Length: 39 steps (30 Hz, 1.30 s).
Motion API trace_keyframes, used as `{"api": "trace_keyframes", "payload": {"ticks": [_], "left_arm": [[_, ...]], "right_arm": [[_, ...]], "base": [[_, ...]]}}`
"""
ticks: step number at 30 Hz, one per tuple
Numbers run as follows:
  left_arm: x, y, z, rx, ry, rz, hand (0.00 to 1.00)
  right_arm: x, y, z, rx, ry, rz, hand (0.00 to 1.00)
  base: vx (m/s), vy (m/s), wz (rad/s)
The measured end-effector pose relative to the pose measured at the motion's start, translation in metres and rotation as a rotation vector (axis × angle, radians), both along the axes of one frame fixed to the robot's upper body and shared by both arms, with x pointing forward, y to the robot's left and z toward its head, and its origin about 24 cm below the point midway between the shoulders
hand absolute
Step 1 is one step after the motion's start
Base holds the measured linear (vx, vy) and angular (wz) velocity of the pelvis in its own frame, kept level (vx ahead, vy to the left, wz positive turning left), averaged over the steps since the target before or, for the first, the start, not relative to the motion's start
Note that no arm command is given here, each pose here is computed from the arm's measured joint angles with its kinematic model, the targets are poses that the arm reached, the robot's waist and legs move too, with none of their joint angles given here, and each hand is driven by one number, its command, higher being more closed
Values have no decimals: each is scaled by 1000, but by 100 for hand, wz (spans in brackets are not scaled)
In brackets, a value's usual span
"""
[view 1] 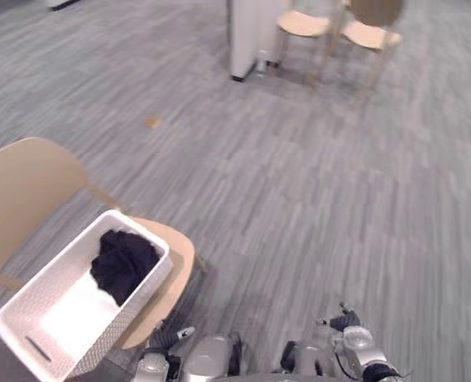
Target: Pick up the laundry basket with both hands and put the clothes into the washing machine.
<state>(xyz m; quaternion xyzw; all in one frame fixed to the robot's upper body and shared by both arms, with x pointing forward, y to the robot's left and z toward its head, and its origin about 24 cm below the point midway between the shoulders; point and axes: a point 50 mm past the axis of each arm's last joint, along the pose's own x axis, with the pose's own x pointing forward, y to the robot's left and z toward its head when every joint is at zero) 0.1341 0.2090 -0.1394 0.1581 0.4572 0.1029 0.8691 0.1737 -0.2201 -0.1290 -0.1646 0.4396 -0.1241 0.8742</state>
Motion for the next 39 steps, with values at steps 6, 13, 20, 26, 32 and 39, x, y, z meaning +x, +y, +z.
{"api": "trace_keyframes", "payload": {"ticks": [6,13,20,26,32,39], "left_arm": [[15,-6,4,-13,-39,-8,0],[15,-32,0,-71,-32,-34,0],[17,-13,0,-22,-13,-31,0],[-5,10,-5,43,67,-41,0],[-8,14,-5,53,68,-32,0],[-5,3,-5,24,42,-38,0]], "right_arm": [[-22,1,-7,20,26,-83,0],[3,-16,12,-9,-107,-139,0],[-1,-15,8,2,-84,-147,0],[14,-8,15,-10,-123,-84,0],[56,-19,63,-111,-357,0,0],[118,-23,150,-410,-627,353,0]], "base": [[342,-365,214],[92,-263,183],[95,149,79],[132,142,27],[184,-93,73],[160,-152,38]]}}
